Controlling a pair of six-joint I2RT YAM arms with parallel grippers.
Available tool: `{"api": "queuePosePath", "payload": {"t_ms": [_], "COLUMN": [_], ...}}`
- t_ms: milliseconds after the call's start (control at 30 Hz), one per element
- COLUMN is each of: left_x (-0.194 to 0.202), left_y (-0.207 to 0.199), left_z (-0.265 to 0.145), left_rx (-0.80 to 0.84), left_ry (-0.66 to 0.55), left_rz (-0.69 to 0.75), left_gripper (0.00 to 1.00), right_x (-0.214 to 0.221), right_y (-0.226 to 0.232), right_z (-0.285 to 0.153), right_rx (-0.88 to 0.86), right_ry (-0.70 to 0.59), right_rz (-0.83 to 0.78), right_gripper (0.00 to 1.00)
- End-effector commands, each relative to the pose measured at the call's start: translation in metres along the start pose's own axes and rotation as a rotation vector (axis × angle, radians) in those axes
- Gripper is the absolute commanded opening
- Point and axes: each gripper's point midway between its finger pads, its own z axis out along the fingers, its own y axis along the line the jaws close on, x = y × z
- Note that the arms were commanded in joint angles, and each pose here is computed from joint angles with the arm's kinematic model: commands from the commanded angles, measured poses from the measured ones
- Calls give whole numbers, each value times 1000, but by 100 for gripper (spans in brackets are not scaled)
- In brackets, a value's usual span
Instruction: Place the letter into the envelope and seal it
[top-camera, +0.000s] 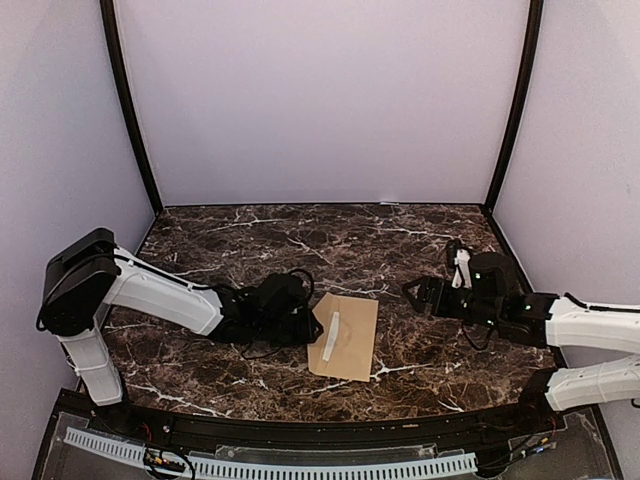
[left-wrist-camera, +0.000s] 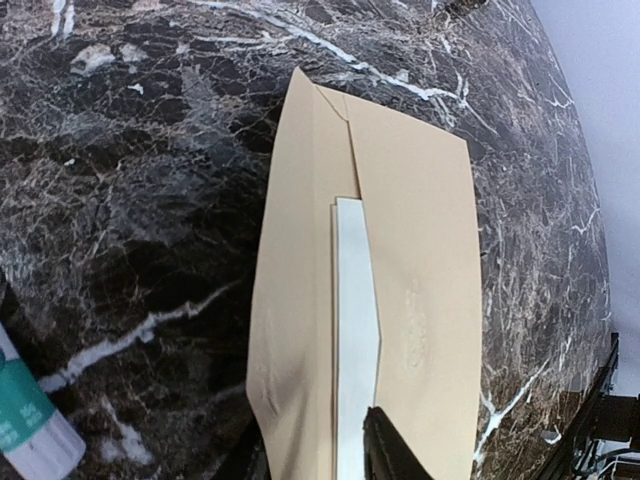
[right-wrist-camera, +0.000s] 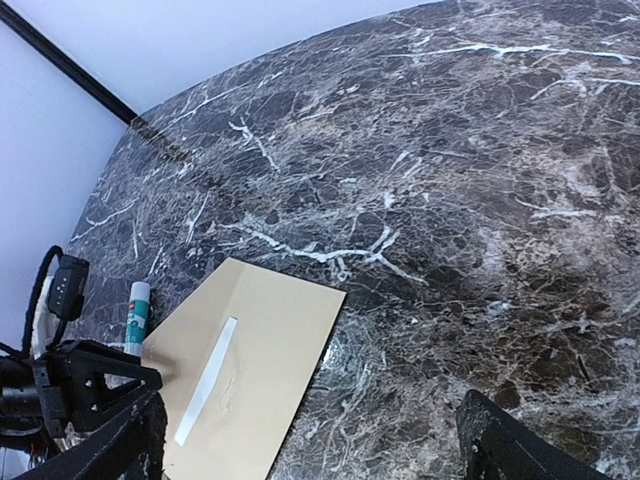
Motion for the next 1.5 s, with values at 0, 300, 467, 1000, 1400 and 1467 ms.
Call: {"api": "queuePosePath", "payload": {"t_ms": [0,300,467,1000,1400,1467], "left_x": [-9,-42,-53,-80,-93,-94], "left_y": [-10,42,72,138,136,136], "left_z": [-34,-105,-126,-144,-139,-139], "left_rx": [-17,-283,-354,-287,-221,-218], "left_ry": [-60,-232,-279,-368,-381,-379], "left_rz": [25,117,130,18,21,24], "left_gripper": [35,63,72,67,64,64], "right_x": [-13,14,28,104,150,154], "right_y": [33,92,133,216,211,207], "right_z": [5,29,61,185,216,217], "right_rx": [-151,-325,-295,-86,6,25], "right_ry": [-22,87,153,364,467,474], "right_rz": [-44,-191,-291,-494,-541,-543], "right_gripper": [97,93,88,74,53,46]}}
